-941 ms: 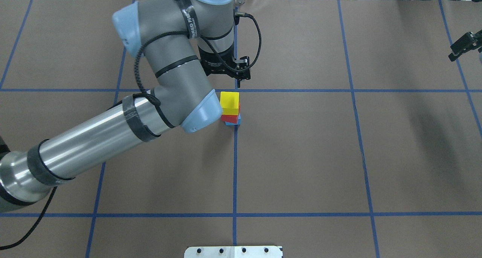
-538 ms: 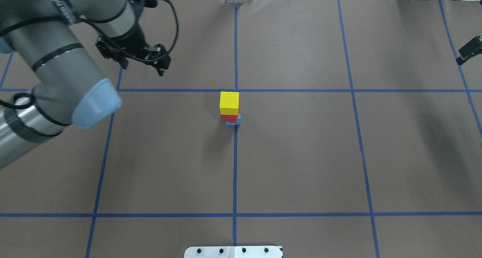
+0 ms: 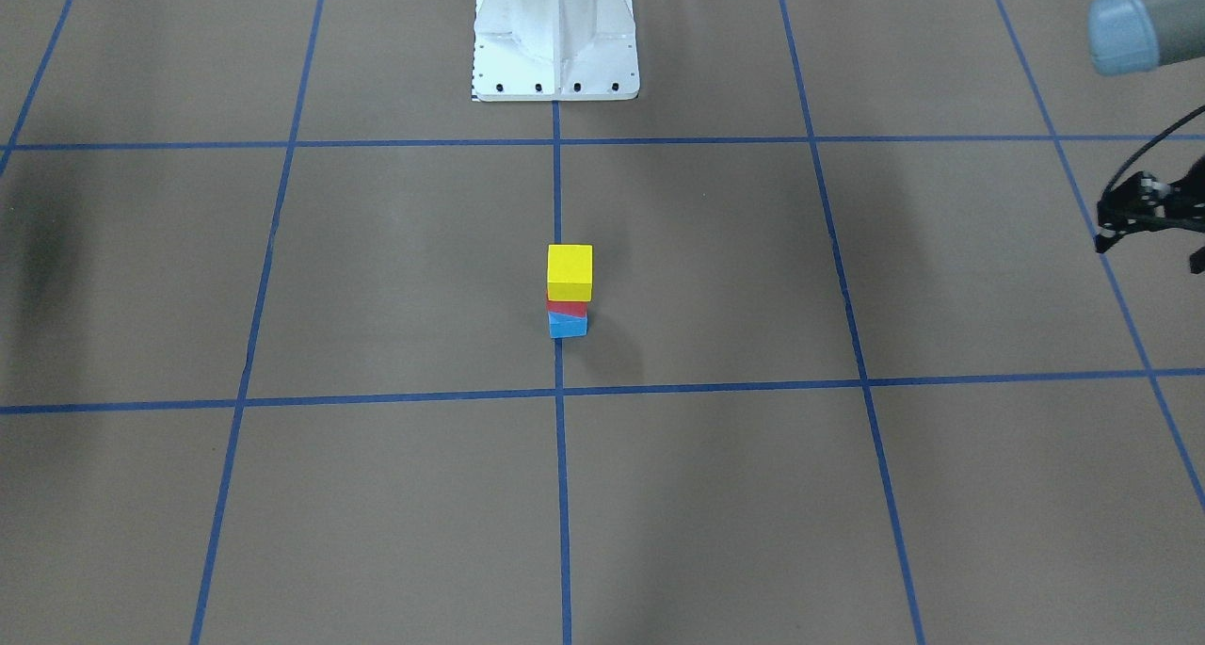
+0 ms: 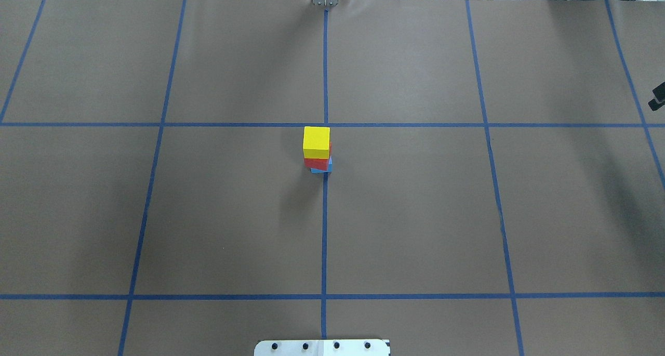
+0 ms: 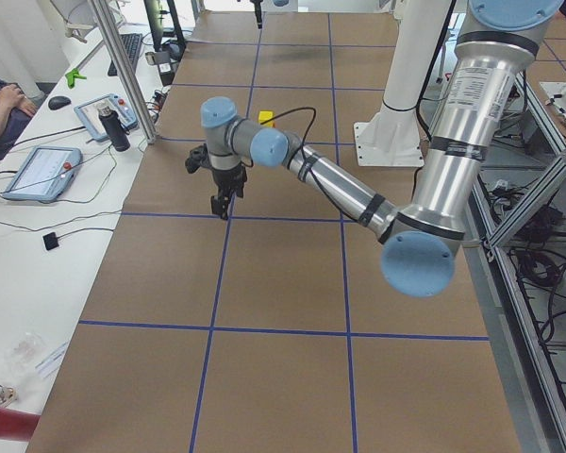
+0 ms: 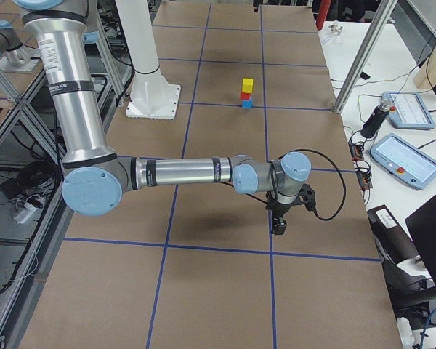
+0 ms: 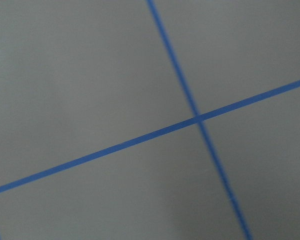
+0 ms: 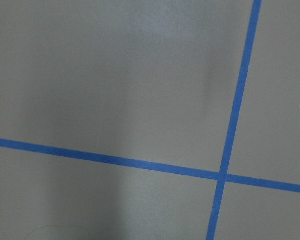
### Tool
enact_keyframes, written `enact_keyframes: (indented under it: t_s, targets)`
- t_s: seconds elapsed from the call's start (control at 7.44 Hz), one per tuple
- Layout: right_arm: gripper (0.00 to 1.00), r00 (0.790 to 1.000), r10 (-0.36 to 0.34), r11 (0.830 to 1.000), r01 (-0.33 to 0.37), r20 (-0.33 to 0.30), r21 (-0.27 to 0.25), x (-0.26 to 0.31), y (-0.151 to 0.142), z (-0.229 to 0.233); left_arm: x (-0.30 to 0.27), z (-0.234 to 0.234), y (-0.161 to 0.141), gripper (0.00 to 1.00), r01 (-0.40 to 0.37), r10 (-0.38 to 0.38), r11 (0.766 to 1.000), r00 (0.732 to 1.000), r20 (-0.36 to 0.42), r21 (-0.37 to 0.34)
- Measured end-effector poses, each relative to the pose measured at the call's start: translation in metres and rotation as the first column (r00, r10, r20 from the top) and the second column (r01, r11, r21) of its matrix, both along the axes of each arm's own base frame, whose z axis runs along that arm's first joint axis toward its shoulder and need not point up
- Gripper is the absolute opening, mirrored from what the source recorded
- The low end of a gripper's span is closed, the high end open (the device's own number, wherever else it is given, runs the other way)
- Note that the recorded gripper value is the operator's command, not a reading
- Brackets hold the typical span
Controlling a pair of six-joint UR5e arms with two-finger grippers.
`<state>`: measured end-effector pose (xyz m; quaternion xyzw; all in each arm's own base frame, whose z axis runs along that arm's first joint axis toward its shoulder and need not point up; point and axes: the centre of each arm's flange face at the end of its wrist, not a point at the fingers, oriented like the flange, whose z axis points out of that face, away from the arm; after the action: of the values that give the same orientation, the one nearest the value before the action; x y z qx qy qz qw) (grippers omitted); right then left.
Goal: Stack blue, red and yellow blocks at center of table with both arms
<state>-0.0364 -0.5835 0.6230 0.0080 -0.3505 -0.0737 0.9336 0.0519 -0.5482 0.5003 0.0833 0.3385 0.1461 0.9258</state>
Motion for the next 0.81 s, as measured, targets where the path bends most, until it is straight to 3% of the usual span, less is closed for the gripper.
enact_keyframes:
  t_s: [0.27, 0.4, 0.81]
  targets:
    - [1.00, 0.997, 0.069, 0.998, -0.069, 0.042, -0.016, 0.042, 0.003, 0.001, -0.084, 0.101, 0.004, 1.00, -0.012, 0.011, 1.000, 1.000, 0.026, 0.020]
    - [1.00, 0.991, 0.103, 0.994, -0.100, 0.082, -0.036, 0.061, 0.010, 0.005, -0.107, 0.128, 0.008, 1.00, -0.019, 0.018, 0.999, 0.999, 0.032, 0.030]
    - [1.00, 0.979, 0.160, 0.986, -0.153, 0.127, -0.067, 0.092, 0.031, 0.016, -0.118, 0.143, 0.009, 1.00, -0.023, 0.021, 0.999, 0.999, 0.038, 0.043]
